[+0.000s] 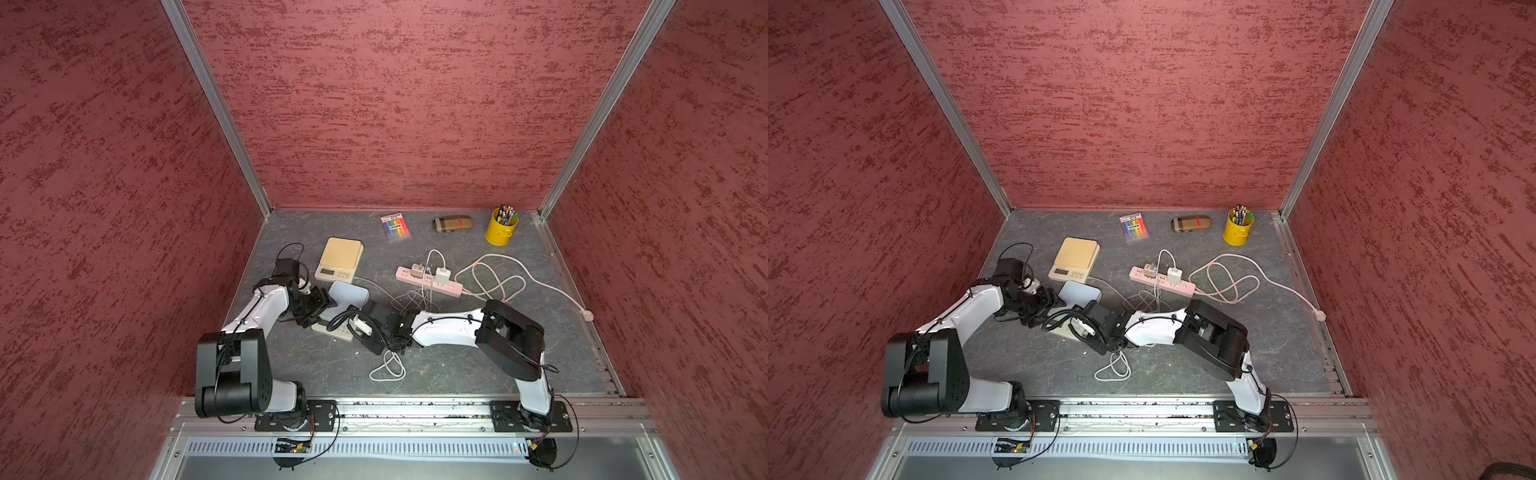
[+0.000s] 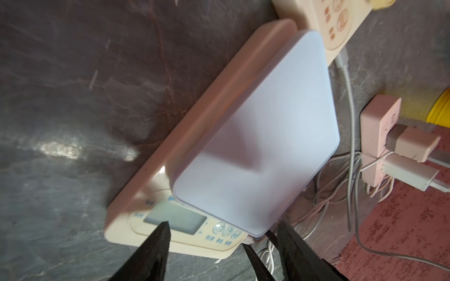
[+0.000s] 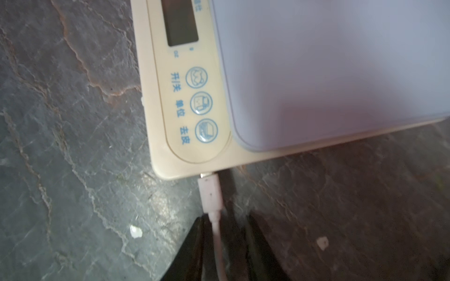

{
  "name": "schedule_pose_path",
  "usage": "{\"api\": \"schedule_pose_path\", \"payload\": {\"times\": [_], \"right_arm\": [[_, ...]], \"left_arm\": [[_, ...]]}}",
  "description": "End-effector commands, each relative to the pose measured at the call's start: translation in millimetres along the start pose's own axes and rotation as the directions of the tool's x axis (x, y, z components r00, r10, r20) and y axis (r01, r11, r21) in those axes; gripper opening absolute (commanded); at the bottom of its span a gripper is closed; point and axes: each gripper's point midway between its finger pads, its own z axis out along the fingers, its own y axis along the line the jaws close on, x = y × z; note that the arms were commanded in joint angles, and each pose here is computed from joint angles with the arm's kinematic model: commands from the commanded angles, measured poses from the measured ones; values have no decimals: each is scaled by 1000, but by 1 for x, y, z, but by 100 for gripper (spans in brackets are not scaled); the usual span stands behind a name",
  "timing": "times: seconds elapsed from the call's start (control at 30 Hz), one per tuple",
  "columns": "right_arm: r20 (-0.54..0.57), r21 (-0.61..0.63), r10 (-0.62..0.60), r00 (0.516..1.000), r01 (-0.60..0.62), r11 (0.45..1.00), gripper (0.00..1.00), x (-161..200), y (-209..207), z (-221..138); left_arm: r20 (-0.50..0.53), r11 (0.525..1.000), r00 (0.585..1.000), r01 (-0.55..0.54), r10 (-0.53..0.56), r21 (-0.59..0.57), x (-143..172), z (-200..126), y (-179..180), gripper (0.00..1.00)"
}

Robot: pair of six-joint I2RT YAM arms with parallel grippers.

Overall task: Charge the electronic scale
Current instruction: Insert the charging cable into the electronic scale, then reset both arms

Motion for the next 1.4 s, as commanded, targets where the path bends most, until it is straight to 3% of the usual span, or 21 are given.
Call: {"api": "schedule_pose_path", "payload": {"times": [0.0, 0.17, 0.3, 0.43, 0.5, 0.53, 0.6, 0.73, 0.87, 0.93, 1.03, 1.1, 1.17, 1.27, 1.37], "right_arm": [[90, 6, 23, 996, -24, 1000, 39, -25, -2, -24], [127, 3, 18, 992, -18, 1000, 46, -35, -1, -53], [232, 33, 14, 973, -22, 999, 48, -57, -7, -97], [470, 153, -31, 882, -47, 987, 57, -104, -27, -176], [581, 287, -101, 807, -87, 954, 72, -122, -49, -228], [616, 353, -139, 775, -114, 929, 81, -128, -61, -249], [650, 515, -236, 722, -191, 836, 99, -130, -93, -293], [621, 698, -307, 721, -331, 636, 99, -106, -168, -345], [667, 716, -219, 712, -532, 452, 99, -43, -254, -385], [702, 695, -192, 685, -603, 391, 99, -3, -283, -397], [825, 561, -118, 553, -774, 294, 99, 74, -321, -410], [866, 497, -63, 496, -838, 225, 99, 121, -339, -404], [856, 513, -26, 517, -840, 176, 99, 151, -348, -385], [828, 552, -18, 560, -811, 195, 99, 166, -353, -356], [845, 532, -47, 533, -826, 186, 99, 180, -355, -343]], "left_arm": [[7, 999, 1000, -21, 21, 42, -2, -13, -6, 72], [73, 996, 996, -55, 50, 71, -15, -34, -13, 75], [218, 985, 965, -161, 143, 68, -41, -71, -30, 78], [400, 961, 887, -272, 228, 55, -68, -113, -59, 83], [490, 951, 825, -306, 283, -34, -82, -132, -71, 90], [524, 942, 786, -317, 328, -115, -89, -140, -75, 100], [564, 885, 682, -385, 465, -263, -95, -152, -96, 100], [624, 808, 536, -507, 568, -300, -98, -159, -133, 100], [687, 737, 399, -607, 607, -298, -94, -147, -144, 100], [720, 733, 345, -594, 603, -330, -95, -137, -133, 100], [723, 759, 347, -535, 598, -371, -96, -108, -98, 100], [697, 772, 387, -502, 604, -390, -93, -85, -74, 100], [685, 784, 411, -467, 601, -408, -92, -66, -53, 100], [719, 806, 390, -423, 575, -415, -93, -51, -33, 100], [733, 811, 376, -409, 567, -418, -99, -46, -29, 100]]}}
